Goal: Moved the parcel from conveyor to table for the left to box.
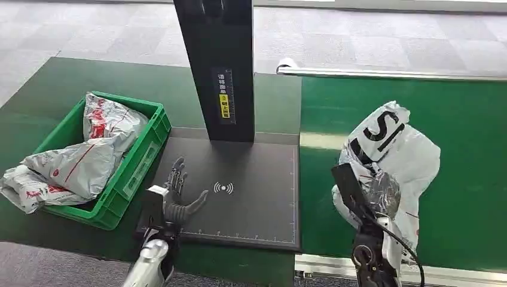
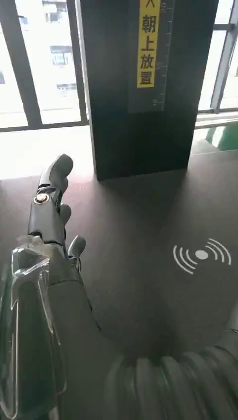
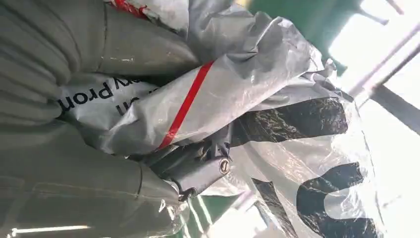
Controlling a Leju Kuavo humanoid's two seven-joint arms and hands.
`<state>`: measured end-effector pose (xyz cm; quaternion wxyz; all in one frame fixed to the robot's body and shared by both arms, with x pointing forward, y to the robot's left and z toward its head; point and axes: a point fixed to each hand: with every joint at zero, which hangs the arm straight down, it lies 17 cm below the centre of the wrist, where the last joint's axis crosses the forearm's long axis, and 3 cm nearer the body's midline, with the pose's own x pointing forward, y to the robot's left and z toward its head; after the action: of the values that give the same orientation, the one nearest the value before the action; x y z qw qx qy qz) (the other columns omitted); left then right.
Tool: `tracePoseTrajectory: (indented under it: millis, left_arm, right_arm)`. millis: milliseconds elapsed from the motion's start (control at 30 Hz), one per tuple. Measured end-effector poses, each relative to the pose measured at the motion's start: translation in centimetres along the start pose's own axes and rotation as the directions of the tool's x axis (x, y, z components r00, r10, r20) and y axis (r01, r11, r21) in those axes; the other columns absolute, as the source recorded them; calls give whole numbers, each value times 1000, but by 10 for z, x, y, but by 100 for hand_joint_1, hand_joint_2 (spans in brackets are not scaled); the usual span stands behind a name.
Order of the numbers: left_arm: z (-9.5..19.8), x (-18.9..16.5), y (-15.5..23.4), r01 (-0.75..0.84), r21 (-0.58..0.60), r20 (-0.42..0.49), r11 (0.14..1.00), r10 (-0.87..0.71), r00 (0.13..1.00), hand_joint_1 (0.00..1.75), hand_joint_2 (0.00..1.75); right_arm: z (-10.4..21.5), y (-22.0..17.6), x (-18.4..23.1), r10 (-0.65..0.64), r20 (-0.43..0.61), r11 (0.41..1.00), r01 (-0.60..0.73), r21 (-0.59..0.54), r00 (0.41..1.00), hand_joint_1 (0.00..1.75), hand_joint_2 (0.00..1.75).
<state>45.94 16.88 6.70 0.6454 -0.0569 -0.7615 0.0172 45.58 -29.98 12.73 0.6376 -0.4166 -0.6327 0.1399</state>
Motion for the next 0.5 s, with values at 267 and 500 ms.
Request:
tracePoseTrajectory:
  millis: [267, 500]
  left_arm:
    - [0, 0, 1, 0, 3, 4, 1000, 0, 1000, 0, 175]
    - [0, 3, 3, -1, 9, 16, 1000, 0, 1000, 0, 175]
  right_arm:
    - [10, -38, 26, -55, 78, 995, 61, -84, 995, 175, 175]
    - [14, -52, 42, -105, 148, 985, 123, -119, 983, 175, 175]
